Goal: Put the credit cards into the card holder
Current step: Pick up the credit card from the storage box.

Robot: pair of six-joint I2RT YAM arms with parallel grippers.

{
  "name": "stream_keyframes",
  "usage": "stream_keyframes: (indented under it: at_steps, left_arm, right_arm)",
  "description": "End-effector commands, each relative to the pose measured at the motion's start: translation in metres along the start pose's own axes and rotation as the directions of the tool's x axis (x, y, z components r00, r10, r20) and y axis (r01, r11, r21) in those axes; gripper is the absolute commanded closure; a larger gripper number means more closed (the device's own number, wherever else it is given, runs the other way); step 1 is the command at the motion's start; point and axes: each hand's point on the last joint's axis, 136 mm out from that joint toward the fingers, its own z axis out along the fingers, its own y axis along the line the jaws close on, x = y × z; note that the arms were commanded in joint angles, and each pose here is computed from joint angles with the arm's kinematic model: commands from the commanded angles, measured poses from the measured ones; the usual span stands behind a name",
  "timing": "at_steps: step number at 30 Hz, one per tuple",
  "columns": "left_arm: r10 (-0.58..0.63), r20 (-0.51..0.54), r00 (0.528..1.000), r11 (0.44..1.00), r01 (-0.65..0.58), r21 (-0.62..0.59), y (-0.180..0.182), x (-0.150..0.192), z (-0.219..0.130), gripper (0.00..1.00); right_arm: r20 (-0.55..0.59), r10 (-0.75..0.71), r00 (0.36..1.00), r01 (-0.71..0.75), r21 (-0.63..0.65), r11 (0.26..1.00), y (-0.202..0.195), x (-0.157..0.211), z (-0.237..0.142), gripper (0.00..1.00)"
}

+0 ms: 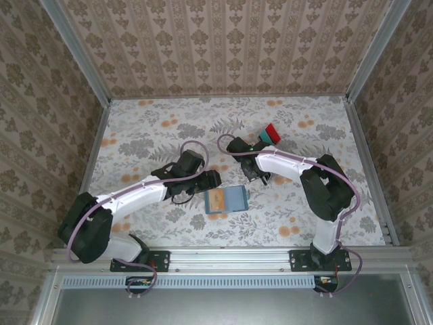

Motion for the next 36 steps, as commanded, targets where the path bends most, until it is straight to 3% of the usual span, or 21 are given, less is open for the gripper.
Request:
stream_keyframes:
  at_steps: [1,15,22,29,36]
  left_arm:
    - [-0.003,-0.001,1.0,1.0,0.003,0.012,-0.005,-0.003,-0.002,0.27]
    - [0.008,0.006,1.0,0.999,-0.008,0.038,-0.013,-0.002,-0.009,0.26]
    - [0.009,0.01,1.0,0.997,-0.01,0.077,-0.021,-0.004,-0.011,0.26]
    - [0.004,0.011,1.0,0.995,-0.005,0.1,-0.027,-0.006,-0.012,0.26]
    - [-0.015,0.025,1.0,0.987,0.011,0.158,-0.038,-0.009,-0.014,0.26]
  right_arm:
    - [0.006,0.031,1.0,-0.031,0.007,1.0,-0.014,0.0,-0.009,0.91]
    - [-0.005,0.155,0.988,-0.154,-0.119,0.981,-0.031,0.004,-0.03,0.94]
    - [0.052,0.23,0.972,-0.207,-0.283,0.936,-0.024,-0.003,-0.062,0.95]
    - [0.053,0.306,0.95,-0.284,-0.251,0.925,-0.047,-0.003,-0.053,0.95]
    - [0.018,0.387,0.922,-0.33,-0.487,0.809,-0.022,-0.008,-0.077,0.99]
